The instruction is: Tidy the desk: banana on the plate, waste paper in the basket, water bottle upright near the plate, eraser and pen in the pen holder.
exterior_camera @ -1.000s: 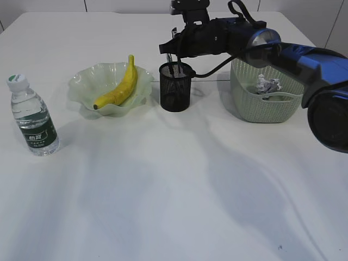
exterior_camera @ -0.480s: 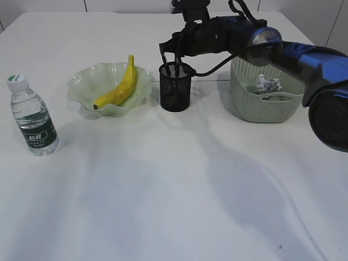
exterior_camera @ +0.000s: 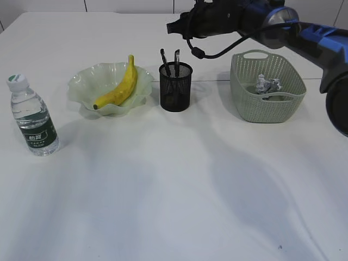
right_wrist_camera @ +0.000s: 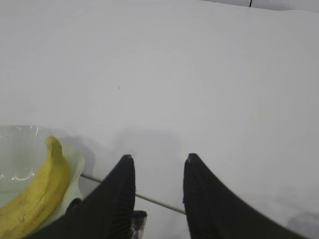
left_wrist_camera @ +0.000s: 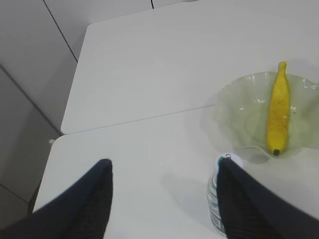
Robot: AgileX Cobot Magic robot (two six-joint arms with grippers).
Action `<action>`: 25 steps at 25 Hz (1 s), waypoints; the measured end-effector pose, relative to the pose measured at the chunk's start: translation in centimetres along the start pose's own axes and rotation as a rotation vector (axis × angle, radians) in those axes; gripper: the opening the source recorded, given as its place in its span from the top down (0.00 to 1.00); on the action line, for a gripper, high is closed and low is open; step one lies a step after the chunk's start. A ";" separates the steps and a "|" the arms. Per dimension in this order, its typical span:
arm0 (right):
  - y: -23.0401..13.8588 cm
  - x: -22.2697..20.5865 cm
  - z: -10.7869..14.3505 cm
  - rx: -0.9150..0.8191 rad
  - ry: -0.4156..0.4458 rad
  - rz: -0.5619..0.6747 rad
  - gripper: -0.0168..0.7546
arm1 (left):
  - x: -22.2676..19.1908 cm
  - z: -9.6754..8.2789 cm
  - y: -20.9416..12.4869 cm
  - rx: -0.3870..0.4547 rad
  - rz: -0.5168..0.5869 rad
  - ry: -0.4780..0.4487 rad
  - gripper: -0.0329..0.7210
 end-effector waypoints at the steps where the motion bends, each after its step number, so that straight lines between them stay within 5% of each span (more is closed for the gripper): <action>1: 0.4 0.3 -0.2 0.001 -0.003 -0.006 0.65 | 0.0 0.0 0.0 0.000 -0.002 0.000 0.34; 10: 3.5 2.8 -0.6 0.008 -0.012 -0.055 0.68 | 0.0 -0.1 0.3 0.000 -0.025 -0.006 0.34; 25: 9.0 8.6 -1.6 0.055 -0.046 -0.104 0.99 | 0.1 -0.3 1.3 0.000 -0.122 -0.027 0.34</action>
Point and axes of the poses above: a point on each arm's last joint axis where the gripper is mounted, x pointing back along that axis away from the gripper, z along the wrist's bending axis when the last joint is at zero, y = z × x, the point moved 2 cm from there along -x, pointing out along that axis toward the gripper, and after that the axes turned 5 degrees about x, right-handed, at the moved point
